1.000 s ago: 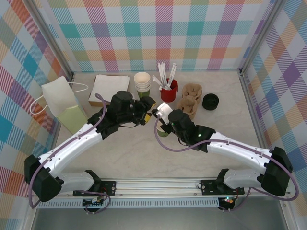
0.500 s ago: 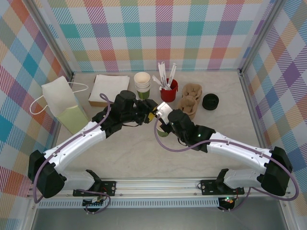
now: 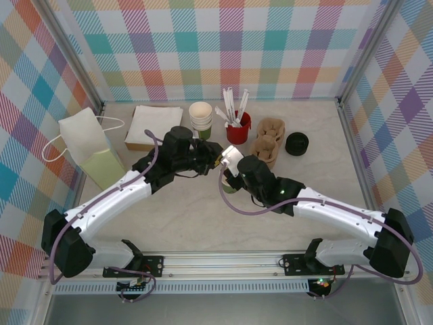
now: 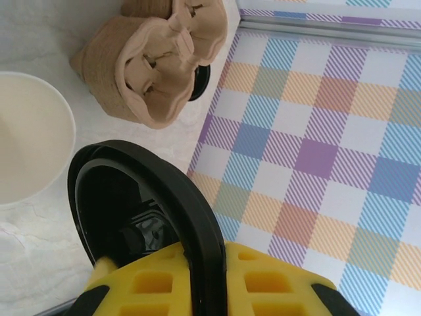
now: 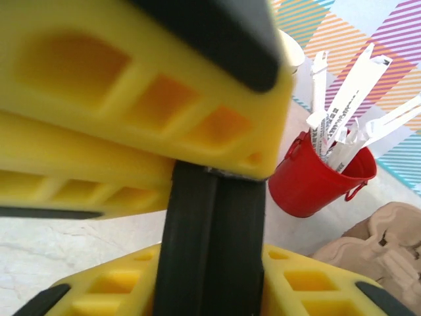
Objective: Pack the takeout coffee
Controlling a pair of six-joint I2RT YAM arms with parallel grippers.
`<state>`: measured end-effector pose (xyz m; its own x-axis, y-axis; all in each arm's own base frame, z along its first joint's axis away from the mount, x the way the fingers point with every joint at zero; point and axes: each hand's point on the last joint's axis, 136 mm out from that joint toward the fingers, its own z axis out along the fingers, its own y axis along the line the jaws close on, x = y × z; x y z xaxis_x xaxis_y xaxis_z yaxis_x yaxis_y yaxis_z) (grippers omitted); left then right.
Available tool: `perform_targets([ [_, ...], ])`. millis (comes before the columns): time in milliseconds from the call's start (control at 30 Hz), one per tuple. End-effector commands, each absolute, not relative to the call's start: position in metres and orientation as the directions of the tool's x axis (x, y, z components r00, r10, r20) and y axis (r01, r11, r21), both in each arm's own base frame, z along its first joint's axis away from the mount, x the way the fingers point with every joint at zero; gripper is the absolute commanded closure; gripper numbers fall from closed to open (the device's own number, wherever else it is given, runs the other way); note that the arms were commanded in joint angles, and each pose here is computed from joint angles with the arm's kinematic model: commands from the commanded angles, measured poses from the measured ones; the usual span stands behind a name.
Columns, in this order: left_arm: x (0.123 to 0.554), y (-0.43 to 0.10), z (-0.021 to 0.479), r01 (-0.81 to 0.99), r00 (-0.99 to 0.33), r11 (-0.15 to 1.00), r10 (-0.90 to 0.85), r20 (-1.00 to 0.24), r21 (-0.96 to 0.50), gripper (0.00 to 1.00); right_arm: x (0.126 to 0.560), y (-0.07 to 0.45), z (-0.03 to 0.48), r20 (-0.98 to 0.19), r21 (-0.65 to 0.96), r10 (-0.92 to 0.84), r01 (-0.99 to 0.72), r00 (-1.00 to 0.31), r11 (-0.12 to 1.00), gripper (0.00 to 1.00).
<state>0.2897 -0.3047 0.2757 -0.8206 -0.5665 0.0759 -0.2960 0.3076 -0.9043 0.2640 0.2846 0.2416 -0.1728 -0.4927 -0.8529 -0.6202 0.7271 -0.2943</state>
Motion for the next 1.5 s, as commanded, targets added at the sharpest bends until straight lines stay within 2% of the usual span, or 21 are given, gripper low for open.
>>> perform_targets([
  [0,0.288,-0.307,0.274,-0.239,-0.851,0.36,-0.525,0.016,-0.902,0.99,0.255,0.278,0.25,-0.877,-0.226,-0.44,-0.643,-0.192,0.732,0.57],
  [267,0.282,-0.305,0.273,-0.113,-0.889,0.444,-0.445,-0.11,-0.889,1.0,0.235,0.257,0.244,-0.878,-0.052,-0.381,-0.732,-0.291,0.679,0.16],
  [433,0.276,-0.306,0.277,-0.013,-0.911,0.482,-0.367,-0.189,-0.876,1.0,0.23,0.24,0.247,-0.886,0.071,-0.316,-0.773,-0.34,0.631,0.01],
  [667,0.268,-0.313,0.29,0.14,-0.922,0.494,-0.251,-0.295,-0.858,1.0,0.225,0.229,0.259,-0.914,0.155,-0.247,-0.841,-0.321,0.518,0.0],
  [800,0.262,-0.317,0.299,0.228,-0.916,0.484,-0.186,-0.354,-0.845,1.0,0.215,0.234,0.265,-0.948,0.087,-0.251,-0.915,-0.198,0.395,0.0],
  [933,0.255,-0.317,0.308,0.293,-0.905,0.464,-0.147,-0.4,-0.836,1.0,0.212,0.237,0.272,-0.968,-0.002,-0.236,-0.939,-0.085,0.345,0.0],
  [1167,0.242,-0.315,0.324,0.378,-0.882,0.425,-0.105,-0.459,-0.823,1.0,0.221,0.245,0.288,-0.977,-0.076,-0.212,-0.946,0.007,0.317,0.0],
  [1467,0.237,-0.315,0.33,0.4,-0.877,0.399,-0.095,-0.471,-0.825,1.0,0.226,0.265,0.3,-0.984,-0.047,-0.177,-0.978,0.01,0.202,0.0],
])
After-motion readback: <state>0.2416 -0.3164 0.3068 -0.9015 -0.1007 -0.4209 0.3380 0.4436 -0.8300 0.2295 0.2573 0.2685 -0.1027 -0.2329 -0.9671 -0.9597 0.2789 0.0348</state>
